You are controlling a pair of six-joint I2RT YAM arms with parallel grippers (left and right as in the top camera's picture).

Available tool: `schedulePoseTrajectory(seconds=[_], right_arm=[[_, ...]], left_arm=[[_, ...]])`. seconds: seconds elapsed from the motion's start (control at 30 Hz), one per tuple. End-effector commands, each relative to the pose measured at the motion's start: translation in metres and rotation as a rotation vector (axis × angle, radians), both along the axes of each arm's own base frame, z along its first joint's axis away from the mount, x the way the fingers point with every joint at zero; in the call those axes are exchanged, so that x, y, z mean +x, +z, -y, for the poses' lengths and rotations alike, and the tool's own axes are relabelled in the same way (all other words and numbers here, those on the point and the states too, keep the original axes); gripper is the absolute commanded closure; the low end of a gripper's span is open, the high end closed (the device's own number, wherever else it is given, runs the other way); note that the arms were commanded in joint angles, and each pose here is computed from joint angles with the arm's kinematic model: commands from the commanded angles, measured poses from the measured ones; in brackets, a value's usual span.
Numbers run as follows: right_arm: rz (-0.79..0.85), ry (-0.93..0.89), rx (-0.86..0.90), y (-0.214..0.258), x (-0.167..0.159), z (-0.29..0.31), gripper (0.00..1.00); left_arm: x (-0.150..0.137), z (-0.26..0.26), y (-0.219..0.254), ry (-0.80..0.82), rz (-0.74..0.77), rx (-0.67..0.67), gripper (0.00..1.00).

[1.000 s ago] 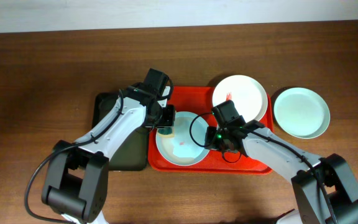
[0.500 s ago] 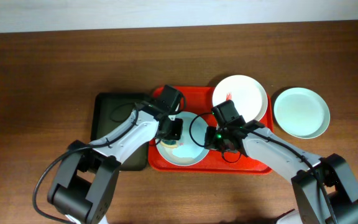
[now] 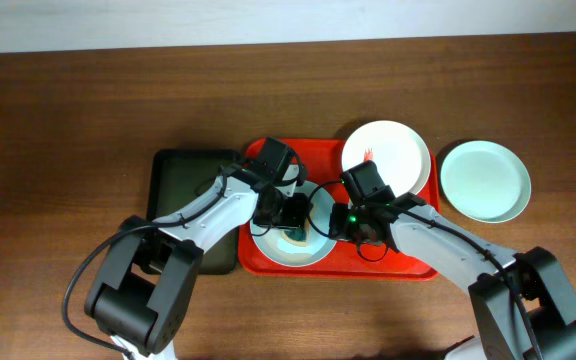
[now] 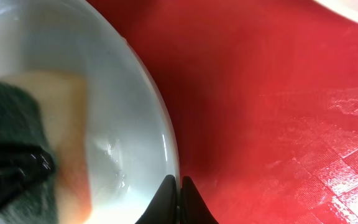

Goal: Clean dirty plates on tray and stack at the side
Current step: 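Scrub the light-blue plate with the sponge in the left gripper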

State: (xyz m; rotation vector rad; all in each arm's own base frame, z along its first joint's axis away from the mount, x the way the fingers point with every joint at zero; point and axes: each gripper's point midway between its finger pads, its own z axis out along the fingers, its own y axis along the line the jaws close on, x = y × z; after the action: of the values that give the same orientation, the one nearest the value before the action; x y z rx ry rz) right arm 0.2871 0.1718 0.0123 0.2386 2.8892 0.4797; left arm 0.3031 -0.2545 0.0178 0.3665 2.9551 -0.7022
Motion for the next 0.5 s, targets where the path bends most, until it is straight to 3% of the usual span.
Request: schedulePoseTrajectory(seconds=[0.0,0.13,0.2,0.47], right_arm=[[0.005,0.024,0.007,0.0,0.0,-0.005,0.96],[0.003,0.024,0.007,0.0,-0.001,-0.005,0.96],[0.003,0.024,0.007,0.0,-0.001,-0.005,0.96],[0.003,0.024,0.006,0.0,-0.001,-0.005,0.96]], left_arm=[[0.009,0.009,0.024,-0.008,0.015,-0.056,1.0],[0.036,-0.024,0.069,0.076,0.213,0.106,1.0],[0.037,-0.037,0.069,0.096,0.233,0.177,1.0],[0.03,-0.059,0.001,0.094,0.138,0.347,1.0]])
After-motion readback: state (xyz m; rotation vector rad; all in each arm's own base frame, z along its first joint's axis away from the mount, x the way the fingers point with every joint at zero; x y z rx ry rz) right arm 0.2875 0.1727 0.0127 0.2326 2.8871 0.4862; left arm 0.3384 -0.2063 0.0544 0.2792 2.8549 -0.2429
